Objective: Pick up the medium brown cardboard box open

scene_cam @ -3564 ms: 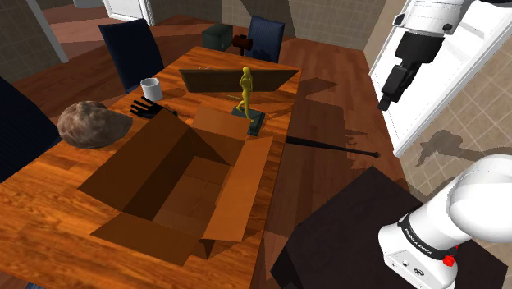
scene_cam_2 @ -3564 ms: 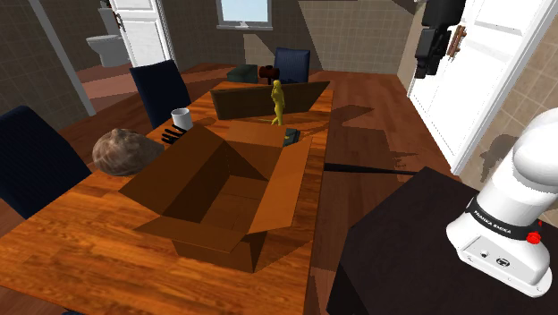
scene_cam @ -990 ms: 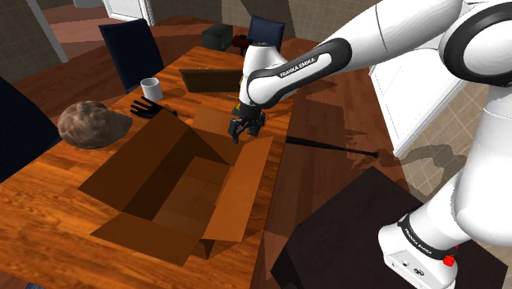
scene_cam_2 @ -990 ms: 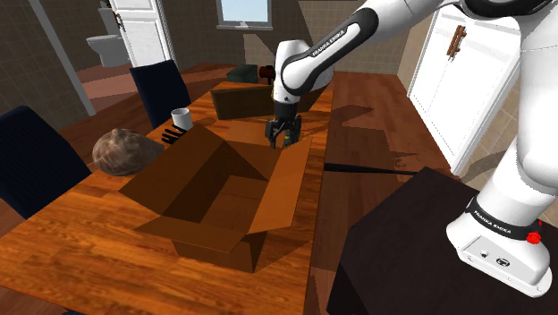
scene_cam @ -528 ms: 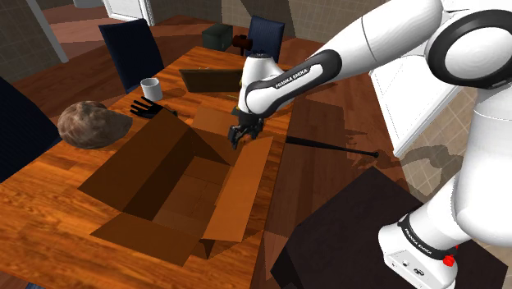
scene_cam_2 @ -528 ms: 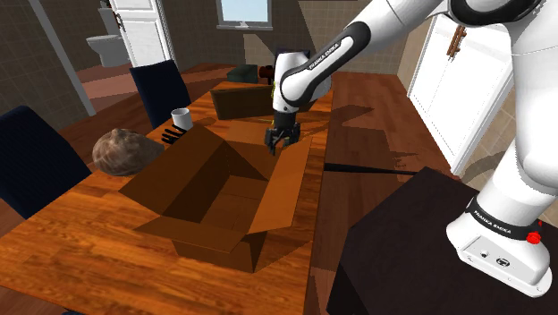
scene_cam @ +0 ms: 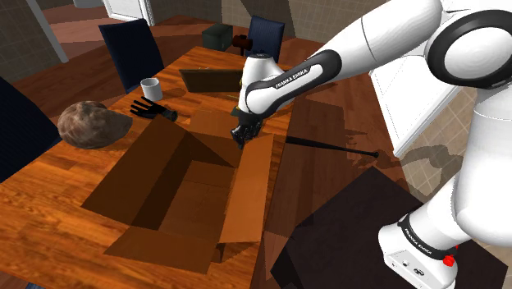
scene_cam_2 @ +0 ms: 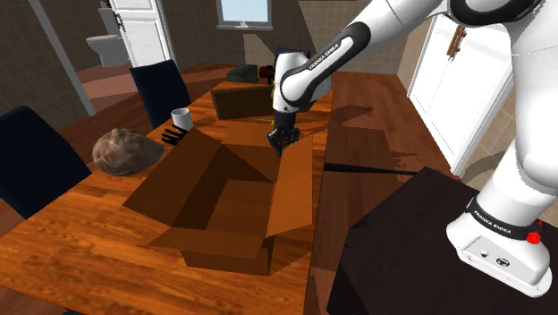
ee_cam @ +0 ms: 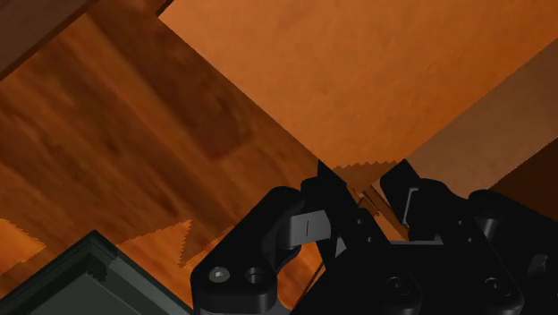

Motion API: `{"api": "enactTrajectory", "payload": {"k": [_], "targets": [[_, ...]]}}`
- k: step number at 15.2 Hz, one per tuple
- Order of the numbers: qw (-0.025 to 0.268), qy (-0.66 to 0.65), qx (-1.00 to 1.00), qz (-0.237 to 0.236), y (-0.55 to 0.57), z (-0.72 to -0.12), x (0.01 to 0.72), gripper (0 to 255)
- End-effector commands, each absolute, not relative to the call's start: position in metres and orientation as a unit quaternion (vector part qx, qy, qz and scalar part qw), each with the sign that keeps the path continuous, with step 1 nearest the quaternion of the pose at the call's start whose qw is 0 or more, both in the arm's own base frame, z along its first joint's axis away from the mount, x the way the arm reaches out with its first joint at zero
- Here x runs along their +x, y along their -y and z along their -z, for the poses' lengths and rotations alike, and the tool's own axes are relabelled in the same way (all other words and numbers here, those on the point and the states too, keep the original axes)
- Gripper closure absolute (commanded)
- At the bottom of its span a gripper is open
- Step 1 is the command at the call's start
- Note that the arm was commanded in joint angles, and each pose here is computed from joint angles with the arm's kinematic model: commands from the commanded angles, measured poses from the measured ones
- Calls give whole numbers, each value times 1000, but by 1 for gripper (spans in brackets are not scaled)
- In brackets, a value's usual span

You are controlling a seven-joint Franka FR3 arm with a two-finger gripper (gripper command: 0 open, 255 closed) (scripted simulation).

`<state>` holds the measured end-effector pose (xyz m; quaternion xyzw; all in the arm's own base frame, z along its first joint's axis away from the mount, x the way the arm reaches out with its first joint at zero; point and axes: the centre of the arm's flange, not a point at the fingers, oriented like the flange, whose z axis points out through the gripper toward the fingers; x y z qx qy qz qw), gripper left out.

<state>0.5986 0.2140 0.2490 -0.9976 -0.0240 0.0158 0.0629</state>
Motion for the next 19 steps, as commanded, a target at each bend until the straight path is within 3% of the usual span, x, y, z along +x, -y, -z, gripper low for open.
{"api": "enactTrajectory", "payload": {"k": [1,19], "targets": [[62,24,-998,-18,-214,-247,598,255],[62,24,-998,-18,-216,-327,597,255]]}}
